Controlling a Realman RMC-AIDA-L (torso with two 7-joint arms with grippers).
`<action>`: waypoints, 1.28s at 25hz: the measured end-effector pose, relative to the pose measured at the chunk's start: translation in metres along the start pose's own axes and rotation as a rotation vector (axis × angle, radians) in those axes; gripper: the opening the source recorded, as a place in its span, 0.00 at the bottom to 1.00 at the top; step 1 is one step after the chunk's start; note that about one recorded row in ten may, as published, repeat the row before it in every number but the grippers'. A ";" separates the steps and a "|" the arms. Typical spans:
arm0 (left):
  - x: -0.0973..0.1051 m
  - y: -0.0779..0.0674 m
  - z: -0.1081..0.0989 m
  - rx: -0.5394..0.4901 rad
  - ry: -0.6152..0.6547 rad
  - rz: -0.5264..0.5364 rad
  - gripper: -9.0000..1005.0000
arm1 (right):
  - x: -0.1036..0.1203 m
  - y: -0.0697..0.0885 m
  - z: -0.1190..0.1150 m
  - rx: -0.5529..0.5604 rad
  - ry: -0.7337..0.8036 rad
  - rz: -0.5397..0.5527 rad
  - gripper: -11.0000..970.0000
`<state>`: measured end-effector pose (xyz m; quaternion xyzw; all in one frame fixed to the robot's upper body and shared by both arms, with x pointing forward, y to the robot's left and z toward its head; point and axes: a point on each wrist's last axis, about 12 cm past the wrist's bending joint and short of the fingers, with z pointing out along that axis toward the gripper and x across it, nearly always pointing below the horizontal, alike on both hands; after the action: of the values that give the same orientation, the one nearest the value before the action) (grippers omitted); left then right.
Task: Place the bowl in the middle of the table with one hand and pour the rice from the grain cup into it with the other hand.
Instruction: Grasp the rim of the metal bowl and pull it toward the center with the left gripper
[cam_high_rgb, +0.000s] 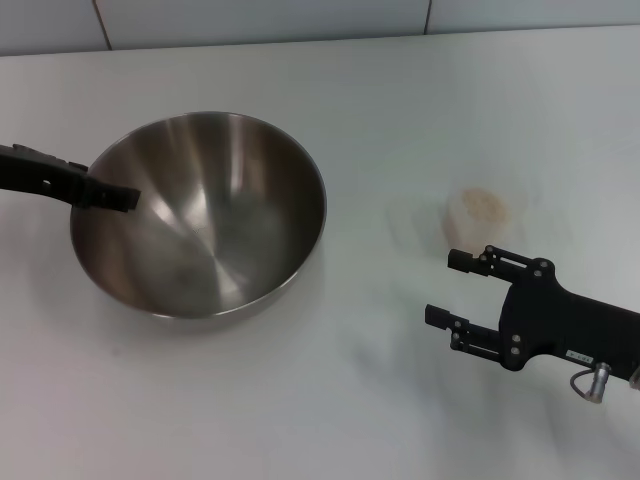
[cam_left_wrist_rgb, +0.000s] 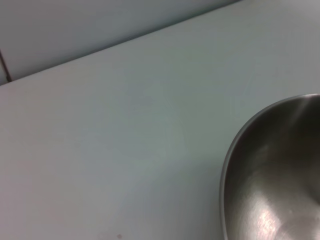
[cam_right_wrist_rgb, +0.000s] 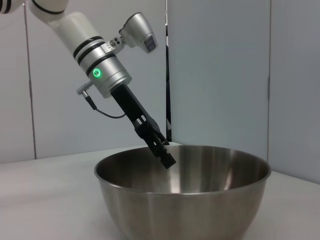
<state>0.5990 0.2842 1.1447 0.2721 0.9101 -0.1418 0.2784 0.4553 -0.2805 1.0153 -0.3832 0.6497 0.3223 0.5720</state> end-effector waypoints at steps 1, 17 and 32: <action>0.000 0.000 0.000 0.000 0.000 0.000 0.82 | 0.000 0.000 0.000 0.000 0.000 0.000 0.71; -0.010 -0.008 0.006 -0.015 0.052 0.052 0.78 | 0.000 0.000 0.000 0.002 0.000 0.002 0.71; -0.018 -0.006 0.005 -0.042 0.048 0.026 0.21 | 0.001 0.001 -0.002 0.004 -0.001 0.006 0.71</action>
<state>0.6100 0.2699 1.1515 0.2814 0.9157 -0.1125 0.2638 0.4532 -0.2812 1.0144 -0.3799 0.6513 0.3226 0.5722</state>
